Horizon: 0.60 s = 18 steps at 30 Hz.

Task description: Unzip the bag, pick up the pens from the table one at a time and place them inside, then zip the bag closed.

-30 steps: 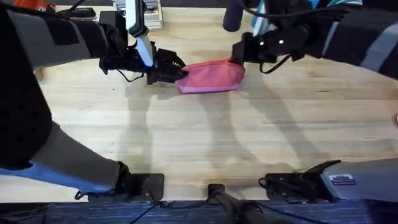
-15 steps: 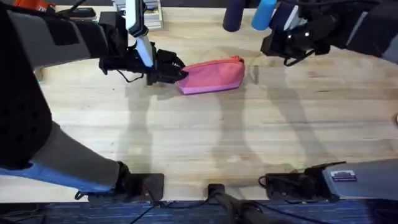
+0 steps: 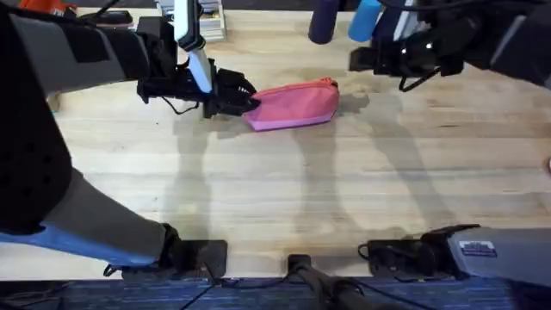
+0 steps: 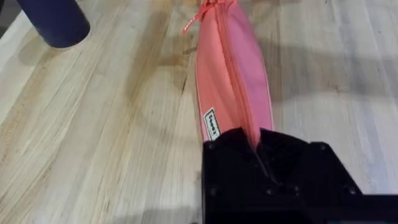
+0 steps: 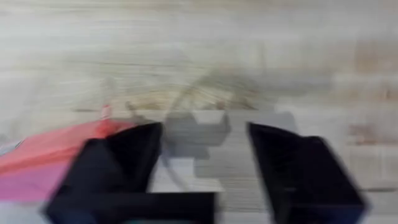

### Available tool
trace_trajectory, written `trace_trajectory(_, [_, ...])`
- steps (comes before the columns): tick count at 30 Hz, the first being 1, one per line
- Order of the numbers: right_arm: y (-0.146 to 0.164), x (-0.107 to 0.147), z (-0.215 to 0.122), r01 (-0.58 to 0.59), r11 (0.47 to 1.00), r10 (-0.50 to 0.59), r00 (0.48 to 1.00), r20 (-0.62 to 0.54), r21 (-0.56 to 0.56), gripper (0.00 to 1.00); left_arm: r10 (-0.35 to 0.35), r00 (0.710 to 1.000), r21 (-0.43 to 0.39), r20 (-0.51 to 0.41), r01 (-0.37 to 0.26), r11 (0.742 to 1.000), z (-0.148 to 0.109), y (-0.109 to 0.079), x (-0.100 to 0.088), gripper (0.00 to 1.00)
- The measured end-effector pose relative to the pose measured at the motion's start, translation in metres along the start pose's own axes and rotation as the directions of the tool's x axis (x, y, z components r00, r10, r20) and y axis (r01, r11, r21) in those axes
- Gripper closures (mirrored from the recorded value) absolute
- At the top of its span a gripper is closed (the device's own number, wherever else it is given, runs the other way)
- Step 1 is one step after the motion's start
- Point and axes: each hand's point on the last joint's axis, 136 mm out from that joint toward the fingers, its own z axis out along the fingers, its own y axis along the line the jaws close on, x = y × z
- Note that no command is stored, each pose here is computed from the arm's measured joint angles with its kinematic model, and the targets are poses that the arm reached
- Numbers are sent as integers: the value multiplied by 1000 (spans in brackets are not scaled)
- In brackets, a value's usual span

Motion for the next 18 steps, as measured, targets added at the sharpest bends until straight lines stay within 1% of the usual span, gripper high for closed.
trace_trajectory(1, [6,-3,-7,32,999,-31,999,19,-12,74,0,1000,0,0,0,1000,0,0,0,959])
trace_trajectory(2, [11,-6,-14,63,998,-62,997,39,-23,23,0,1000,0,0,0,1000,0,0,0,959])
trace_trajectory(6, [28,-15,-39,149,987,-142,984,112,-56,4,0,1000,0,0,0,1000,0,0,0,958])
trace_trajectory(9, [33,-20,-51,172,983,-161,976,147,-64,4,0,1000,0,0,0,1000,0,0,0,958])
trace_trajectory(12, [33,-22,-55,182,981,-170,973,159,-64,4,0,1000,0,0,0,1000,0,0,0,957])
trace_trajectory(13, [33,-22,-55,184,981,-173,972,158,-63,4,1,1000,0,0,-1,1000,0,0,0,908])
trace_trajectory(14, [32,-22,-55,185,981,-174,972,156,-63,4,1,1000,0,2,-1,1000,0,0,0,763])
trace_trajectory(16, [32,-21,-55,188,980,-177,972,155,-62,4,0,1000,1,6,0,1000,0,0,-1,430])
trace_trajectory(17, [32,-21,-55,189,980,-177,972,155,-62,5,0,1000,2,6,0,1000,0,0,-1,290])
trace_trajectory(18, [32,-21,-55,189,980,-177,972,154,-62,4,0,1000,2,7,0,1000,0,0,-1,129])
